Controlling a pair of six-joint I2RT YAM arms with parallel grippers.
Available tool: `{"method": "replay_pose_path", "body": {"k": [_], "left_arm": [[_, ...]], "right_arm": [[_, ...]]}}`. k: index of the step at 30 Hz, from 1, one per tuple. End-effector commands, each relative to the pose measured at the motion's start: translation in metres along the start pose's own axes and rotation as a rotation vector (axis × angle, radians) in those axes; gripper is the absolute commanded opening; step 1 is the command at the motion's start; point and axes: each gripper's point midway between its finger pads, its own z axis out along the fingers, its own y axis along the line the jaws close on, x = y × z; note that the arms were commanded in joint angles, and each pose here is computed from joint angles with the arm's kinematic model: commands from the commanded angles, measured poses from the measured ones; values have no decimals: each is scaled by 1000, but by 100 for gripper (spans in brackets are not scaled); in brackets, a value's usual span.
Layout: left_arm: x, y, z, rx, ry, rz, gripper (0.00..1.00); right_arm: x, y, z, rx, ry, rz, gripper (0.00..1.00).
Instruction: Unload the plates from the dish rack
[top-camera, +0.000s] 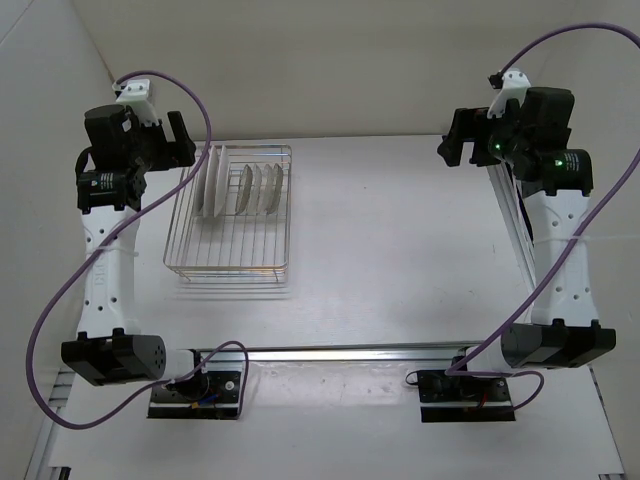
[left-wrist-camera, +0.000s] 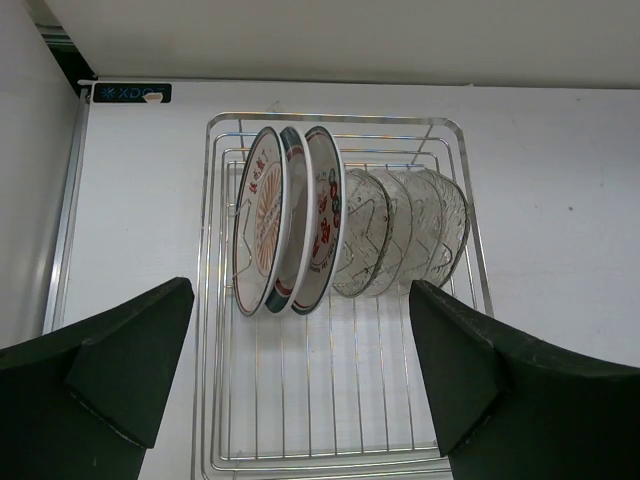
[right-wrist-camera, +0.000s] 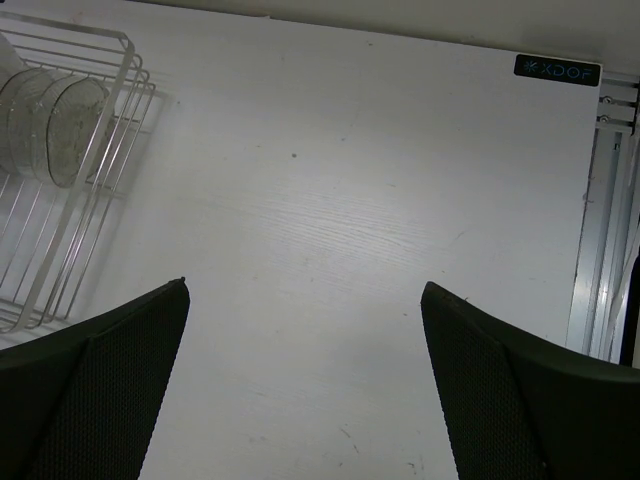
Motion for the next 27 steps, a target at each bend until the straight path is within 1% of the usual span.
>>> {"method": "replay_pose_path", "body": {"k": [1,5,8,9,12,15,17,18,20,21,24,27], "left_arm": [[-10,1,-17,-16,-44,4,100],[-14,0,-18,-16,-53,6,100],[-10,3,-17,-27,-44,13,100],[-17,2,-20,-26,-70,17,100],[-9,12,-13,-74,-69,16,100],[-9,15,-7,-68,-87,37,100],[4,21,12,-22,-50,20,100],[5,23,18,-5,-38,14,100],[1,23,29,43,-28,5,100],[14,32,46,44,24,-17,100],[20,41,68,67,58,-38,100],[24,48,88,79,65,-45,100]], "right_arm": [[-6,2,-7,-13,-42,-7,100],[-3,0,-6,-16,-35,0,100],[6,1,-5,-29,-28,-34,100],[6,1,-5,-29,-28,-34,100],[14,-4,-3,-7,-10,-39,100],[24,-7,1,0,16,-39,100],[31,-9,2,9,30,-45,100],[29,-8,-2,9,20,-48,100],[38,-8,0,8,40,-50,100],[38,-8,0,8,40,-50,100],[46,-11,0,15,57,-65,100],[53,-12,0,23,70,-70,100]]}}
